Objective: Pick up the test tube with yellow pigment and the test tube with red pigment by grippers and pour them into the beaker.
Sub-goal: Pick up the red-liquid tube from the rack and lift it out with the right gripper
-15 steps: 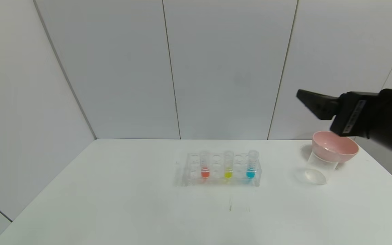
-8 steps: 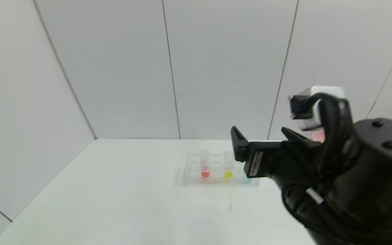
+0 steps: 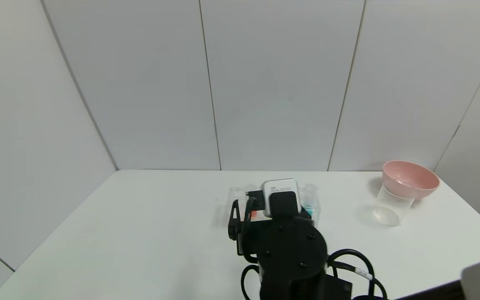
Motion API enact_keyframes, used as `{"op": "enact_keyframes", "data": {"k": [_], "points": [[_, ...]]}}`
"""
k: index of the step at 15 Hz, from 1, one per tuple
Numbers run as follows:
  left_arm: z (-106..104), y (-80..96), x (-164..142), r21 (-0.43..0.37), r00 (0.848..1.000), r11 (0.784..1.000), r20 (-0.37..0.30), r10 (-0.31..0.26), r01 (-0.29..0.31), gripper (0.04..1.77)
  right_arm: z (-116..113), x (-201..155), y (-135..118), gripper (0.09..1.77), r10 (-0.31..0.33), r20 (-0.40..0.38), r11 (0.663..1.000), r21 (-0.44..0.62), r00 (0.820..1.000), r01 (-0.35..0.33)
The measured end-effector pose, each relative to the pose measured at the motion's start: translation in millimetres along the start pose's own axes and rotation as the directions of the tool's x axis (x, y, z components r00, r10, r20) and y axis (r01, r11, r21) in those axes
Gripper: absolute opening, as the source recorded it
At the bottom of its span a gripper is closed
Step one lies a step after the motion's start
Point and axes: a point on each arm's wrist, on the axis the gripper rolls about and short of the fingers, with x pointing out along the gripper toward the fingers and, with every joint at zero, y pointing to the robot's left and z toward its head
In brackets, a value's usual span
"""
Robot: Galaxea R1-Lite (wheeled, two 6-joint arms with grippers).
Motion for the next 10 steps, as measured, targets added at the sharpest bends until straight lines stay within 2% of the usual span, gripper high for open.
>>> {"op": "enact_keyframes", "data": {"k": [4, 8, 10], "points": [[0, 0.0, 0, 0.0, 1.0, 1.0, 0.0, 0.0, 0.0, 1.76, -19, 36, 20, 1.71, -0.029, 0.007, 1.0, 0.012, 1.0, 0.029], [0, 0.0, 0, 0.0, 1.0, 1.0, 0.0, 0.0, 0.0, 1.76, -42, 78, 22, 1.71, -0.085, 0.001, 0.996, 0.016, 0.996, 0.085], [0, 0.0, 0, 0.0, 1.0, 1.0, 0.0, 0.0, 0.0, 1.76, -52, 95, 19, 1.71, -0.066, -0.011, 0.998, 0.023, 0.998, 0.066]]}}
